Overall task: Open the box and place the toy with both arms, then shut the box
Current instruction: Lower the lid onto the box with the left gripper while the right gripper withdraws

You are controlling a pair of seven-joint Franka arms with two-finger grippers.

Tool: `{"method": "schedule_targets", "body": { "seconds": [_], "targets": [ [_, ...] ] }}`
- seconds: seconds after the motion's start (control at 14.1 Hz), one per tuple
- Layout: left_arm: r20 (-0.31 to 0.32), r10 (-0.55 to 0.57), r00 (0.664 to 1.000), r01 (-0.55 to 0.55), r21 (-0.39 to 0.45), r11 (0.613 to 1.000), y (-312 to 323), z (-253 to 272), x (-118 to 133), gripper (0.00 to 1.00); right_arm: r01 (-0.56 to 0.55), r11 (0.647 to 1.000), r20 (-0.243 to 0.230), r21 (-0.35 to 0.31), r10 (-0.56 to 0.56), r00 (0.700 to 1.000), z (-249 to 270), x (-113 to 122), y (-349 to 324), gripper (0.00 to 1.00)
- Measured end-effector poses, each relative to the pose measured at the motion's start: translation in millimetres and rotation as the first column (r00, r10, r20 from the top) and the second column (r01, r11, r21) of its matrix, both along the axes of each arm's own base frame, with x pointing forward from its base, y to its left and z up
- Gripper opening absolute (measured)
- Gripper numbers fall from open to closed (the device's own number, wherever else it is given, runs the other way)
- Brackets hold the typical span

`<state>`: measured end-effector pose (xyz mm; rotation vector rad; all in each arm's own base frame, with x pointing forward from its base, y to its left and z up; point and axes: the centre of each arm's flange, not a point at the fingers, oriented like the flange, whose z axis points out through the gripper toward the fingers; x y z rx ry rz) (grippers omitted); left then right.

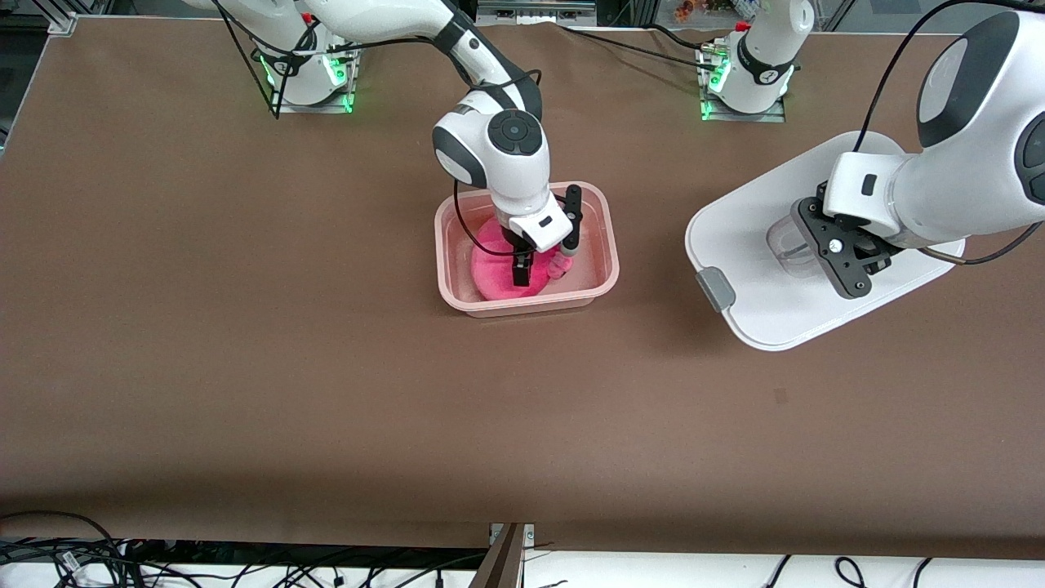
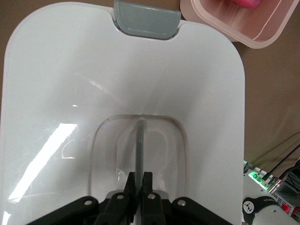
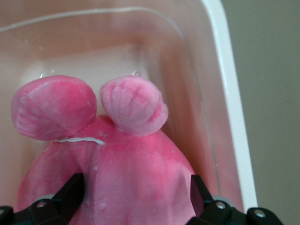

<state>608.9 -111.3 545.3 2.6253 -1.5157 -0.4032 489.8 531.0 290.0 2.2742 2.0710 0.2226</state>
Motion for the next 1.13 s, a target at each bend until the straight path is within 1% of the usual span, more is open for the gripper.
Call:
{"method": "schedule_targets", "body": {
  "seconds": [0.28,0.35,0.42,0.49,0.57,0.64,0.78,0.85,0.92,1.06,1.13],
  "targets": [
    [0.000,-0.002,1.000,0.002,0.000,1.000,-1,0,0,0.07,0.021,1.000,0.004,0.023,-0.021,1.000,6,4,1,1.00],
    [0.000,-0.004,1.000,0.004,-0.001,1.000,-2,0,0,0.07,0.043,0.998,-0.011,0.045,-0.043,0.999,11,6,2,1.00],
    [0.000,-0.008,1.000,0.008,-0.001,1.000,-5,0,-1,0.07,0.076,0.994,-0.036,0.077,-0.073,0.997,20,8,1,1.00],
    [0.001,-0.017,1.000,0.017,-0.002,1.000,-9,1,-2,0.07,0.109,0.988,-0.060,0.106,-0.103,0.993,34,10,0,1.00],
    [0.001,-0.031,1.000,0.031,-0.002,1.000,-18,1,-4,0.07,0.133,0.983,-0.068,0.128,-0.125,0.990,52,15,-5,1.00],
    [0.001,-0.053,0.999,0.053,-0.003,0.999,-31,1,-7,0.07,0.156,0.978,-0.064,0.141,-0.148,0.987,77,22,-15,1.00],
    [-0.001,-0.084,0.996,0.084,-0.011,0.996,-51,1,-12,0.07,0.196,0.970,-0.055,0.142,-0.190,0.980,122,36,-42,1.00],
    [-0.009,-0.092,0.996,0.091,-0.040,0.995,-60,1,-14,0.07,0.225,0.965,-0.058,0.133,-0.219,0.974,142,44,-61,1.00],
    [-0.022,-0.095,0.995,0.093,-0.081,0.992,-67,0,-17,0.07,0.264,0.956,-0.073,0.126,-0.257,0.964,159,53,-83,1.00],
    [-0.047,-0.118,0.992,0.110,-0.149,0.983,-90,-6,-21,0.07,0.366,0.919,-0.132,0.144,-0.349,0.928,186,75,-132,1.00],
    [-0.036,-0.141,0.989,0.133,-0.170,0.976,-109,-11,-22,0.07,0.423,0.893,-0.167,0.152,-0.398,0.902,196,87,-160,1.00]
  ]
}}
